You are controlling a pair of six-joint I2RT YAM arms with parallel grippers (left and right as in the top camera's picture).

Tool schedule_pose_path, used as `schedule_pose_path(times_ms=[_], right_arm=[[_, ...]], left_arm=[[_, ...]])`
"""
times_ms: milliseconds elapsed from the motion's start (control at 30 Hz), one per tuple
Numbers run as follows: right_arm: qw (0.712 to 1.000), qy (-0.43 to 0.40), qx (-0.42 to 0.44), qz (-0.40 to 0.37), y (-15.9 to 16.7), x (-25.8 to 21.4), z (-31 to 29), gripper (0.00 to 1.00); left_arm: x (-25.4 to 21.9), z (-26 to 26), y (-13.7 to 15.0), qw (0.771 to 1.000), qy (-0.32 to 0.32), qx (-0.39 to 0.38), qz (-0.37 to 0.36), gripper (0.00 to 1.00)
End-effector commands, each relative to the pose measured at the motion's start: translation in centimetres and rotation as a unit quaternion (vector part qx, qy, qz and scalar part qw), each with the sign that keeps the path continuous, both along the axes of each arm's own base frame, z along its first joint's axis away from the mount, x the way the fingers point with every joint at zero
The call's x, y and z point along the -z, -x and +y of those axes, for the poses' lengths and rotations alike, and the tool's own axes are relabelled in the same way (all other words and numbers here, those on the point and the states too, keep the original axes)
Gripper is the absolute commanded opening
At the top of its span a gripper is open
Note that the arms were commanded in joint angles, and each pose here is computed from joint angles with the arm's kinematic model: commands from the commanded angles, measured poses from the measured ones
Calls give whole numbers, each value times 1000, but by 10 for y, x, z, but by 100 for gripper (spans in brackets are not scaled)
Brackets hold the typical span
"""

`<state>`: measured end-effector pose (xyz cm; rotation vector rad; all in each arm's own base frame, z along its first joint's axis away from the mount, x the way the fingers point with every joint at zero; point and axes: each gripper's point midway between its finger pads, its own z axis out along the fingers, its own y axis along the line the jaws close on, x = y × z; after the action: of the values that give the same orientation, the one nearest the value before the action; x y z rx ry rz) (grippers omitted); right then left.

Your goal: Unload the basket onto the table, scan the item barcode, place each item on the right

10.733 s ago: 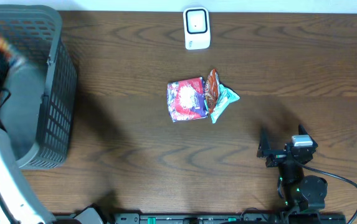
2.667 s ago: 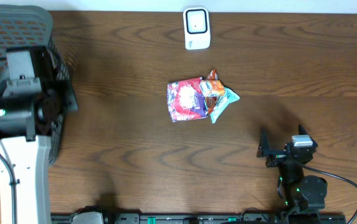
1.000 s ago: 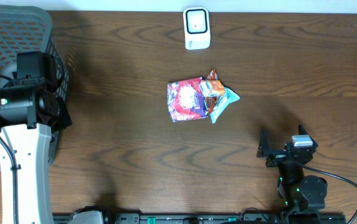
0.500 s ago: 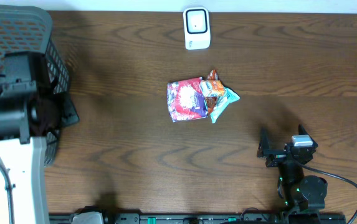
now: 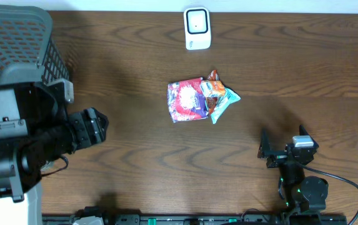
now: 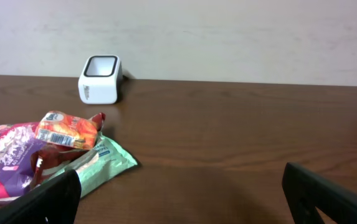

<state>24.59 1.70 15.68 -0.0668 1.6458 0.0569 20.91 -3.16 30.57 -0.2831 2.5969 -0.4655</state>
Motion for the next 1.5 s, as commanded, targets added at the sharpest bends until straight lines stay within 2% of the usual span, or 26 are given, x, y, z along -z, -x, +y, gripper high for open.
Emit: schedule_pose_path(times_ms=[0, 67, 100, 133, 1300, 1367, 1467], right_arm=[[1000, 3, -2, 1, 0, 1, 1, 99], [1000, 3, -2, 1, 0, 1, 1, 99], [1000, 3, -2, 1, 0, 1, 1, 99], [1000, 3, -2, 1, 0, 1, 1, 99], [1000, 1, -5, 0, 0, 0, 1, 99], [999, -33, -39, -1, 2, -2, 14, 99], [985, -109, -134, 9, 10, -7, 47, 99]], left_arm=[[12, -8, 4, 999, 22, 17, 21, 77], [18, -8, 5, 999, 23, 17, 31, 78], [21, -8, 6, 999, 24, 17, 36, 95], [23, -8, 6, 999, 25, 17, 40, 100], [30, -9, 12, 997, 29, 15, 67, 98], [30, -9, 12, 997, 29, 15, 67, 98], [30, -9, 12, 997, 29, 15, 67, 98]])
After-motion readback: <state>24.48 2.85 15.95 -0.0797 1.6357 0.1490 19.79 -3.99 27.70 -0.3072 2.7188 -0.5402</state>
